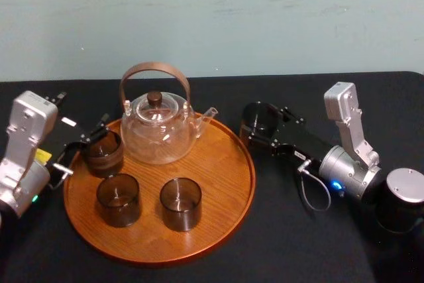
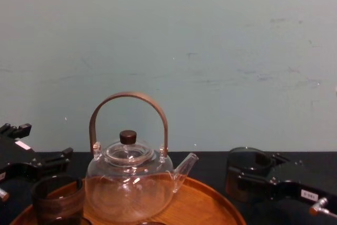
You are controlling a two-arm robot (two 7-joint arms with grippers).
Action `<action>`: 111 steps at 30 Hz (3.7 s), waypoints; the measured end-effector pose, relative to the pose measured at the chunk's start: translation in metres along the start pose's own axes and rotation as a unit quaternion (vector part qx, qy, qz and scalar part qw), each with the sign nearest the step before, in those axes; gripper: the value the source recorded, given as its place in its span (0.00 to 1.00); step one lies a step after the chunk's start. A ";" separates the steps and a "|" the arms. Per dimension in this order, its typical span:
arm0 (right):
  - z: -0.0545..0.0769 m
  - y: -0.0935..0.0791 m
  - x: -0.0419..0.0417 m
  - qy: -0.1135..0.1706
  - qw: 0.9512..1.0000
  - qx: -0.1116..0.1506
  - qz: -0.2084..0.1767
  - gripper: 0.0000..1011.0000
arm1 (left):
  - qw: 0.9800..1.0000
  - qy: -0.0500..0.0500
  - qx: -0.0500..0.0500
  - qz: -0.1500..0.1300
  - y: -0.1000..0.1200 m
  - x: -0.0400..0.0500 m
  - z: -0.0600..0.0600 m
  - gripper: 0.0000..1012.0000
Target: Pick up the glass from the table and place it on the tray.
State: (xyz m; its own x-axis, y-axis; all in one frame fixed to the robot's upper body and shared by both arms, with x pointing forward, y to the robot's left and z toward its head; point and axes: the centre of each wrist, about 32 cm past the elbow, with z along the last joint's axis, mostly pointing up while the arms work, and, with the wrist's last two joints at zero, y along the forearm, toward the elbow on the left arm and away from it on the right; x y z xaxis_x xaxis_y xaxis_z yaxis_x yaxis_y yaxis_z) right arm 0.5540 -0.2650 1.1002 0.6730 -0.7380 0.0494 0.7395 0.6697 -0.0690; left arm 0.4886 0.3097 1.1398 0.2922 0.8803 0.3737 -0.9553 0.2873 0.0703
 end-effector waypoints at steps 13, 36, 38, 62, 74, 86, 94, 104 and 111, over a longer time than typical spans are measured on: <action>0.014 0.004 -0.0209 -0.009 0.999 0.020 0.049 0.89 | 1.000 0.000 0.000 0.000 0.000 0.0000 0.000 0.99; -0.005 0.030 -0.0316 0.010 0.996 0.003 0.085 0.89 | 1.000 0.000 0.000 0.000 0.000 0.0000 0.000 0.99; -0.006 0.030 -0.0311 0.011 0.996 0.001 0.084 0.89 | 1.000 0.000 0.000 0.000 0.000 0.0000 0.000 0.99; -0.014 0.033 -0.0319 0.008 0.996 -0.020 0.086 0.89 | 1.000 0.000 0.000 0.000 0.000 0.0000 0.000 0.99; -0.014 0.032 -0.0316 0.009 0.996 -0.019 0.085 0.99 | 1.000 0.000 0.000 0.000 0.000 0.0000 0.000 0.99; -0.009 0.029 -0.0317 0.003 0.996 -0.008 0.086 0.99 | 1.000 0.000 0.000 0.000 0.000 0.0000 0.000 0.99; 0.005 0.022 -0.0322 -0.012 0.996 0.013 0.085 0.99 | 1.000 0.000 0.000 0.000 0.000 0.0000 0.000 0.99; 0.027 0.003 -0.0338 -0.031 0.995 0.063 0.070 0.99 | 1.000 0.000 0.000 0.000 0.000 0.0000 0.000 0.99; 0.031 -0.014 -0.0317 -0.035 0.995 0.080 0.044 0.99 | 1.000 0.000 0.000 0.000 0.000 0.0000 0.000 0.99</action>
State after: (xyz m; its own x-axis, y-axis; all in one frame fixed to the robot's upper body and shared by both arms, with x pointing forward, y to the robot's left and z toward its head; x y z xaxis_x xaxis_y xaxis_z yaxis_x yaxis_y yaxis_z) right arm 0.5228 -0.2485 1.1308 0.7309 -0.6719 0.1196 0.6672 0.7403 0.0823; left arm 0.4886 0.3097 1.1398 0.2923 0.8803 0.3737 -0.9552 0.2873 0.0703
